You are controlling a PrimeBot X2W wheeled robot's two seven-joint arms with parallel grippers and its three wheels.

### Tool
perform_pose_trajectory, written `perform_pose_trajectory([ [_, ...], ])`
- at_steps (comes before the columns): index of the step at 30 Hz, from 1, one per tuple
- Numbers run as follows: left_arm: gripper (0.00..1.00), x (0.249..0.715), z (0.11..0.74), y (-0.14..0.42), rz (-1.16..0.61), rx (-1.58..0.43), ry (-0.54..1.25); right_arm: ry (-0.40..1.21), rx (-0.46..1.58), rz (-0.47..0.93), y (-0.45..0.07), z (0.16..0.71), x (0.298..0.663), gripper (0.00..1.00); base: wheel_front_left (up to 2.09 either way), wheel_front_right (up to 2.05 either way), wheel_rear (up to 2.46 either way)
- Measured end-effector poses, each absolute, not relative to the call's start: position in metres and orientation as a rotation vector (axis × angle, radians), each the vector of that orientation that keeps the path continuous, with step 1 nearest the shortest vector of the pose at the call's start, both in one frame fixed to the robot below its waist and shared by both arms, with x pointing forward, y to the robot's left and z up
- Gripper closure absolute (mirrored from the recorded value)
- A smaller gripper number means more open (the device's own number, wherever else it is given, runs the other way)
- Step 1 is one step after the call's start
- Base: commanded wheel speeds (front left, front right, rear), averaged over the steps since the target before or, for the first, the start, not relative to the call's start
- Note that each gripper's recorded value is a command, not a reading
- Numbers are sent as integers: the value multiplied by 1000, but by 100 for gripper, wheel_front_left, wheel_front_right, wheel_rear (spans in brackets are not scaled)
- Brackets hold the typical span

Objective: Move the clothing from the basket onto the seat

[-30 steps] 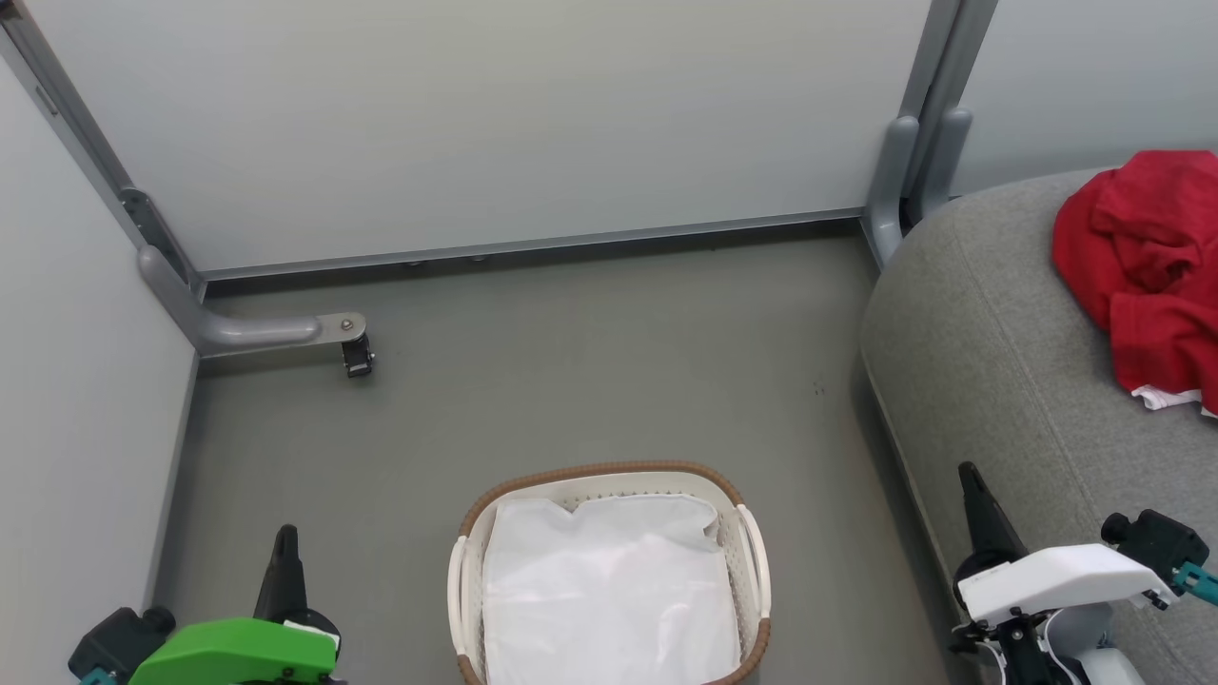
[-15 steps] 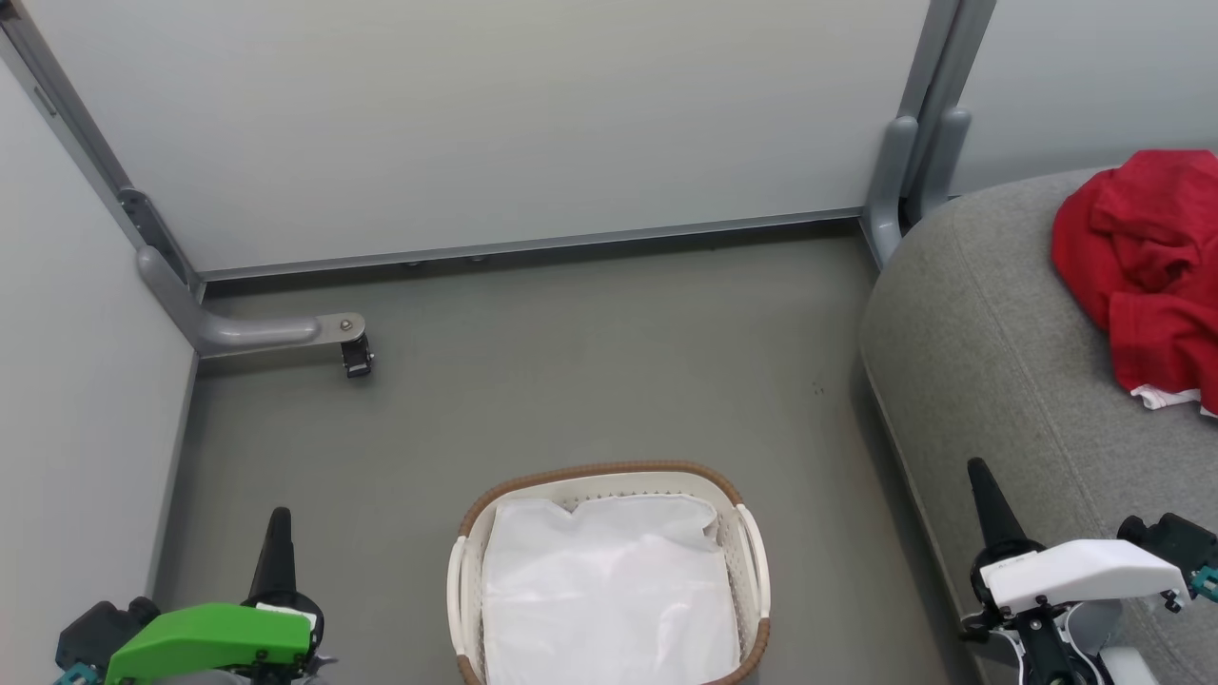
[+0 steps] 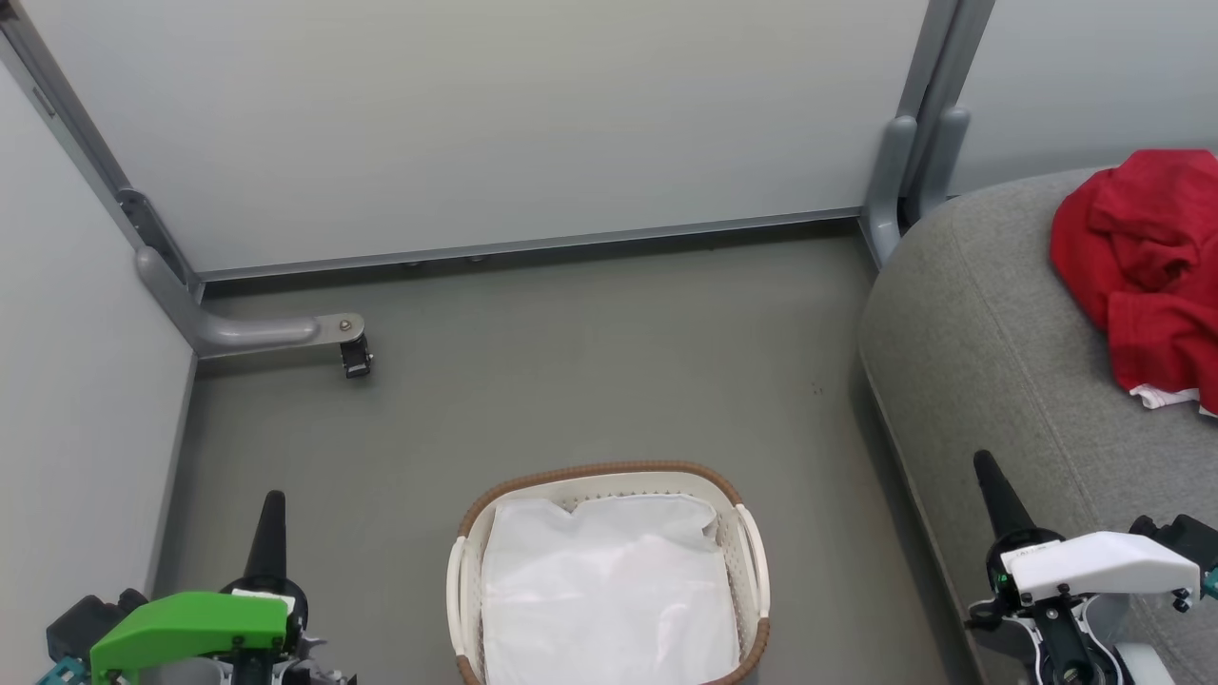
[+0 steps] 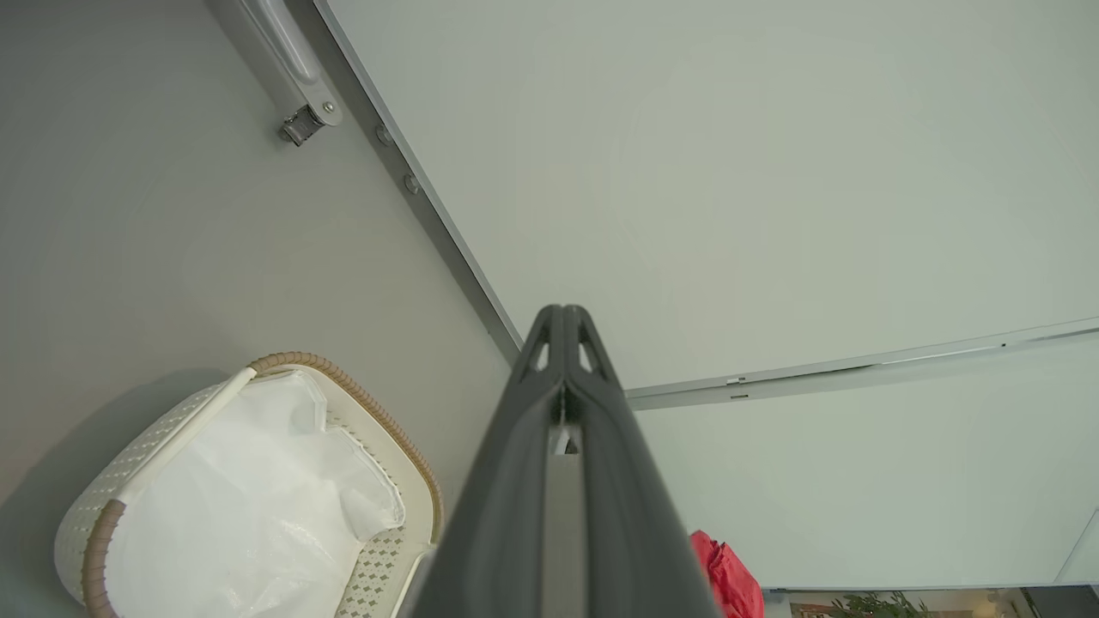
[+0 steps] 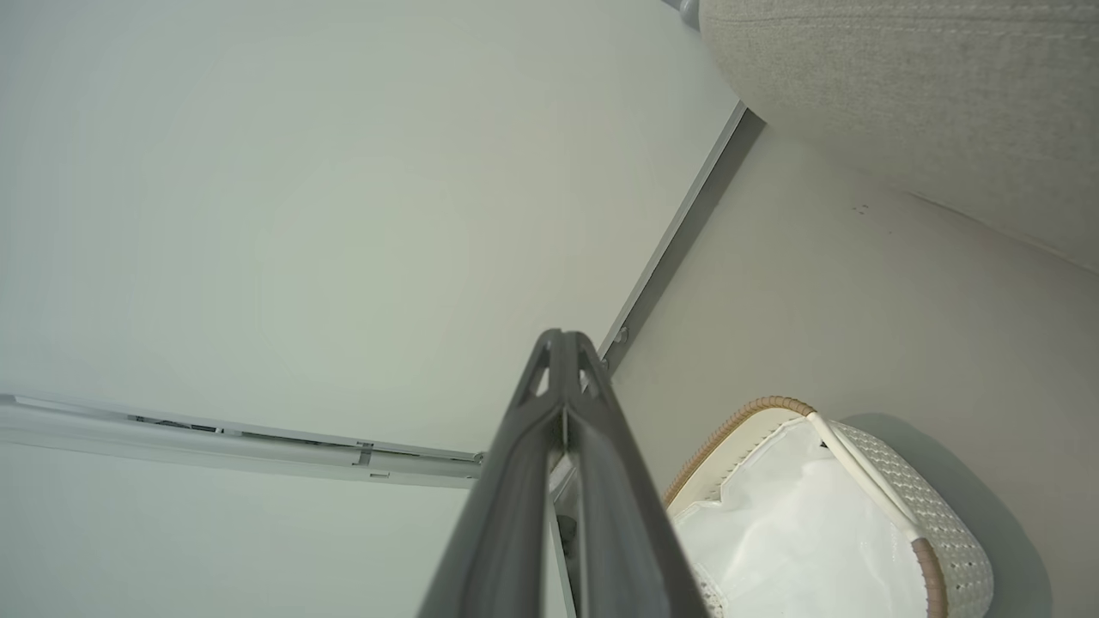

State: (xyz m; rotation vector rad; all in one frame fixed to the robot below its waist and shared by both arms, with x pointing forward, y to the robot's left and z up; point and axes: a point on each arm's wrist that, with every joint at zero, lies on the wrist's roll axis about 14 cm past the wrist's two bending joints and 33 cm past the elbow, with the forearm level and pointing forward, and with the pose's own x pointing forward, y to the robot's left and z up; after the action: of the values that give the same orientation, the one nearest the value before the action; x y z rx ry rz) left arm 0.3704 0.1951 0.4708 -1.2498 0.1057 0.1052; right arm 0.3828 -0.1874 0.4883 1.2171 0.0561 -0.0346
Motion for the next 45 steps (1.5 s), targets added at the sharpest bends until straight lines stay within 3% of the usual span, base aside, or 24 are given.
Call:
perform_pose_trajectory([
  [45, 100, 386, 500, 199, 17, -1553, 21, 14, 1556, -11, -198, 503, 387, 100, 0, 0, 0],
])
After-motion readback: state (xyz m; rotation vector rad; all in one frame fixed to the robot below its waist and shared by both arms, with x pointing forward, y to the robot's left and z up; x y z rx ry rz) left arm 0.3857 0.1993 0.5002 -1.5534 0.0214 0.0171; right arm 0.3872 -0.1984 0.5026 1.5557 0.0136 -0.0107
